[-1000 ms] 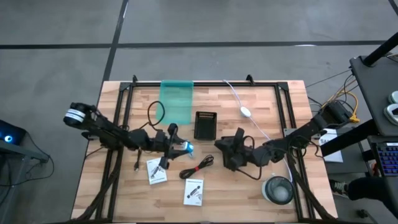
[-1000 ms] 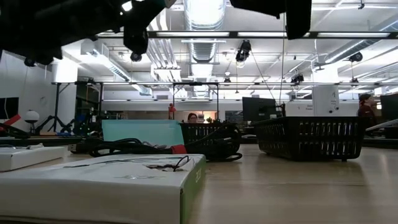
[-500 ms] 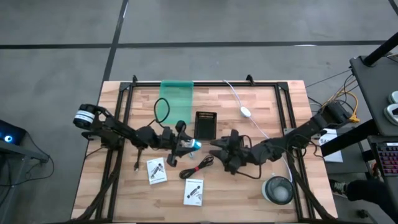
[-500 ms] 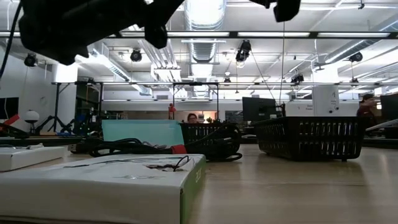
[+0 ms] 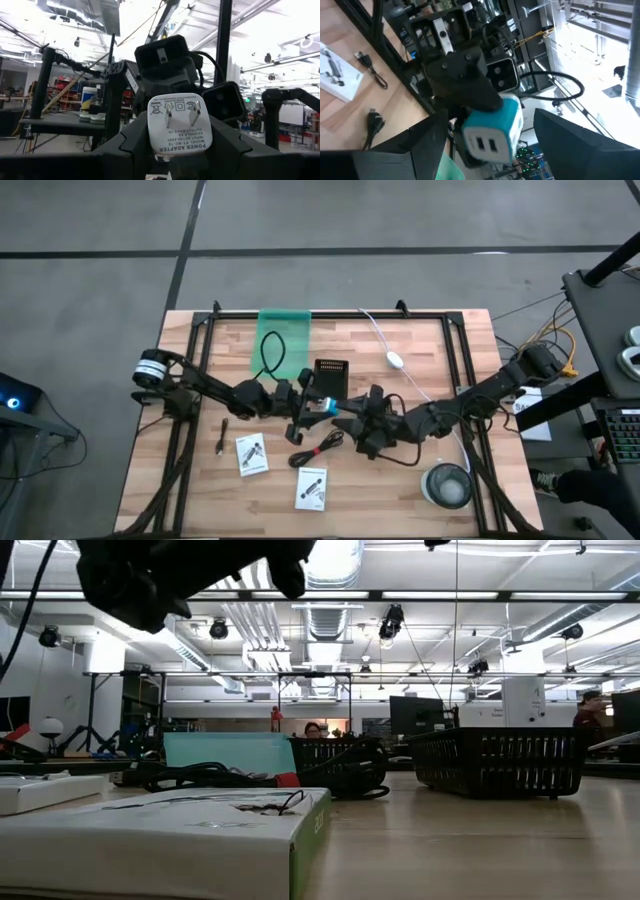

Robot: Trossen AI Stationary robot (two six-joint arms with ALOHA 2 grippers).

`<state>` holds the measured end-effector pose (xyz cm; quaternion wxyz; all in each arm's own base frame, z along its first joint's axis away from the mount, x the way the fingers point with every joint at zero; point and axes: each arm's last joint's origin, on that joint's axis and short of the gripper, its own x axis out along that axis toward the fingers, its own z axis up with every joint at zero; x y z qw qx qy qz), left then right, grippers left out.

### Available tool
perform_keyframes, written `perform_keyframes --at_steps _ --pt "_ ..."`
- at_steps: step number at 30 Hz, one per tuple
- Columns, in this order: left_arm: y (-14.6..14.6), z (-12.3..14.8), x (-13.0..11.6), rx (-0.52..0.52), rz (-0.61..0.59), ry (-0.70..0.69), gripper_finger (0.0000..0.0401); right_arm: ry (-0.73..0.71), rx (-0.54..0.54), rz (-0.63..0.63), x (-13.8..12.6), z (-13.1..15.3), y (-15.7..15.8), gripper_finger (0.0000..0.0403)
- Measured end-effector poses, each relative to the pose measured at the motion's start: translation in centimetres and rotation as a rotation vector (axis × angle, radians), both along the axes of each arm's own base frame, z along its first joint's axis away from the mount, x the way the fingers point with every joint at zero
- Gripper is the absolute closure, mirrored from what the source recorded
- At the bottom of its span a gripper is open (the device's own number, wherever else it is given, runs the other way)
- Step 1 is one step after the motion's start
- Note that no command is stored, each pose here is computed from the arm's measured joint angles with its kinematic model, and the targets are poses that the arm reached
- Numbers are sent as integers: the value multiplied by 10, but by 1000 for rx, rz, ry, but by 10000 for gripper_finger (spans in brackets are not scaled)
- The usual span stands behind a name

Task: Pick and place items into bin
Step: Put the blue charger adapter into the bottom black basket

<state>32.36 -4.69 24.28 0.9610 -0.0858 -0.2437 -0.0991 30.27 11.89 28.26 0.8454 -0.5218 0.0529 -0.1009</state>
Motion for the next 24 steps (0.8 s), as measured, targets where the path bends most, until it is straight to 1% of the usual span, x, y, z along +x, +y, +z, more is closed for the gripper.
perform_keyframes --at_steps 4,9,18,24 --pt "-2 6 6 8 -20 -20 269 -2 -4 -9 1 2 0 132" --pt "-4 10 8 30 -62 -32 269 -5 -4 -70 1 4 -3 144" --pt "1 11 10 30 -48 -30 269 -20 9 -73 1 5 -3 172" --pt "4 14 12 36 -36 -35 269 -33 11 -73 1 7 -3 183"
